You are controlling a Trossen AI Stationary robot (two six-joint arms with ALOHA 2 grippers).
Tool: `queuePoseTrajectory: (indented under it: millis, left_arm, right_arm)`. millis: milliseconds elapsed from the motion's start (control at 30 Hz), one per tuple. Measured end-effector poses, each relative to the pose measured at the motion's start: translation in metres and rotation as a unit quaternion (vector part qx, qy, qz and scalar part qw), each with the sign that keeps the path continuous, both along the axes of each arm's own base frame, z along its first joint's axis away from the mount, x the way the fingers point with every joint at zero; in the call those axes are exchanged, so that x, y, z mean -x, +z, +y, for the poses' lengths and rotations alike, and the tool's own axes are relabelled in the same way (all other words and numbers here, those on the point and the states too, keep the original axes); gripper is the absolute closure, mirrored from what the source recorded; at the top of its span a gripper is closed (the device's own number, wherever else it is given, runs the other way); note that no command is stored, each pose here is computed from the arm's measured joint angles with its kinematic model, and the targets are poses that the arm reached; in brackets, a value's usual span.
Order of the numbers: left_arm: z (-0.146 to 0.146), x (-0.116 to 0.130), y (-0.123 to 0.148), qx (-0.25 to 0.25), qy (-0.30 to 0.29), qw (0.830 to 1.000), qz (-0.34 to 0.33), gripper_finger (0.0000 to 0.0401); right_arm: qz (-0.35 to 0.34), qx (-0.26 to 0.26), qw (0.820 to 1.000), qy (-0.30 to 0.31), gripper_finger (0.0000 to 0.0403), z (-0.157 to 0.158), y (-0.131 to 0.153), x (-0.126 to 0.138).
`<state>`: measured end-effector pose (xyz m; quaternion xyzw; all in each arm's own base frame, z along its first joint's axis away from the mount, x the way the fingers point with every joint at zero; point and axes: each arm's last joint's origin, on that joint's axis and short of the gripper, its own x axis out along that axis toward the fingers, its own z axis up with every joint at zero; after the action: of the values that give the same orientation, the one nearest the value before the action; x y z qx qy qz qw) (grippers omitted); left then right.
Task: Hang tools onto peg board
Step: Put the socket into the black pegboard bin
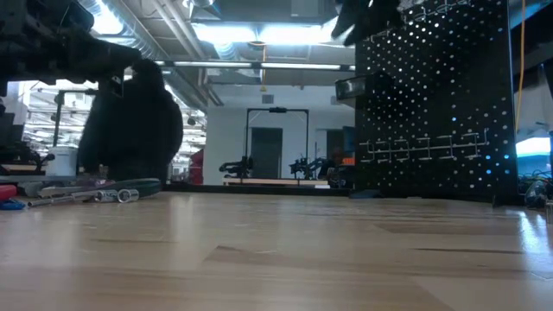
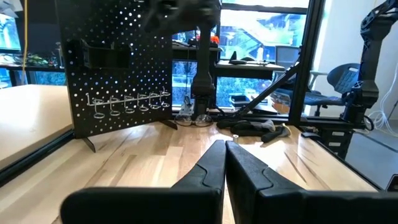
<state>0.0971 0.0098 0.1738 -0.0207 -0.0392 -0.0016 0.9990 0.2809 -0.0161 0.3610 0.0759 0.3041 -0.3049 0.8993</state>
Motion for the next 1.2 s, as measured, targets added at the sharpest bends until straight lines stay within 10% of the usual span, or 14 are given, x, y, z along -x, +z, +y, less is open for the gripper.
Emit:
queuePoseTrajectory:
  millis: [367, 833, 1200]
  left_arm:
    - [0.0, 0.0, 0.0, 0.007, -0.001, 1.0, 0.0, 0.04]
    - [0.0, 0.0, 0.0, 0.008, -0.001, 1.0, -0.001, 0.04]
    - [0.0, 0.0, 0.0, 0.001, 0.0, 1.0, -0.002, 0.04]
  right_arm:
    - [0.068, -0.113, 0.989, 0.061, 0.0178, 0.073, -0.017, 0.021]
    - [0.18, -0.307, 0.934, -0.037, 0.0178, 0.135, -0.124, 0.067]
    - [0.189, -0.351, 0.908, -0.126, 0.0178, 0.135, -0.179, 0.089]
